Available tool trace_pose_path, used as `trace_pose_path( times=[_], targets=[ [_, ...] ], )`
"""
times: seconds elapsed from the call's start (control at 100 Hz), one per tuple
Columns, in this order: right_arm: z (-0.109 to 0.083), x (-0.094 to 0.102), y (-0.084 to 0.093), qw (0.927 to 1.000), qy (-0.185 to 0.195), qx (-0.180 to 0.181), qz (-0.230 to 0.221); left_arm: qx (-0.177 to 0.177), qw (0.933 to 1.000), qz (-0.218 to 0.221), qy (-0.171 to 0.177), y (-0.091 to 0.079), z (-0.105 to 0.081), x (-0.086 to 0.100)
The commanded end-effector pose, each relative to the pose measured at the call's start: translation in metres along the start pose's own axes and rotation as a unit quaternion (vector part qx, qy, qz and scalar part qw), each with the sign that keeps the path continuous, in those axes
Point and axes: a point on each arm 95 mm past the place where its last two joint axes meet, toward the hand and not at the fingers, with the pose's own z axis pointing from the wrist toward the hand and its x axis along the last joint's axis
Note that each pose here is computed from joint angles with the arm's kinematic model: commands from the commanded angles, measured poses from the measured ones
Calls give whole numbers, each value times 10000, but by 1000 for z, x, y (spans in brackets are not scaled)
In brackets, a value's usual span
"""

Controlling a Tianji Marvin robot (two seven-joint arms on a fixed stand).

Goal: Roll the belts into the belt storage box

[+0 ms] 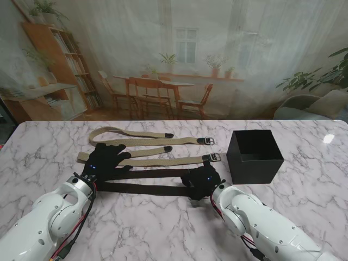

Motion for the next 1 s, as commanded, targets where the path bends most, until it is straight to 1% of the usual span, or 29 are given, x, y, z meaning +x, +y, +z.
trace_pose_path(
  times=[0.0,0.24,0.59,0.85,0.99],
  targets=[
    [-4,1,-14,9999,37,113,39,-52,10000,-8,26,1,1,1],
    [-4,2,-13,9995,236,-37,229,-40,10000,-20,51,1,2,2],
    [-8,3,-10,9986,380,20,378,-116,9996,-91,222,1,6,10],
    [-16,3,-1,9982,388,-33,466,-245,9979,-184,571,-1,11,23],
    [-24,3,3,9978,344,6,570,-666,9930,-160,967,-2,14,29]
  ],
)
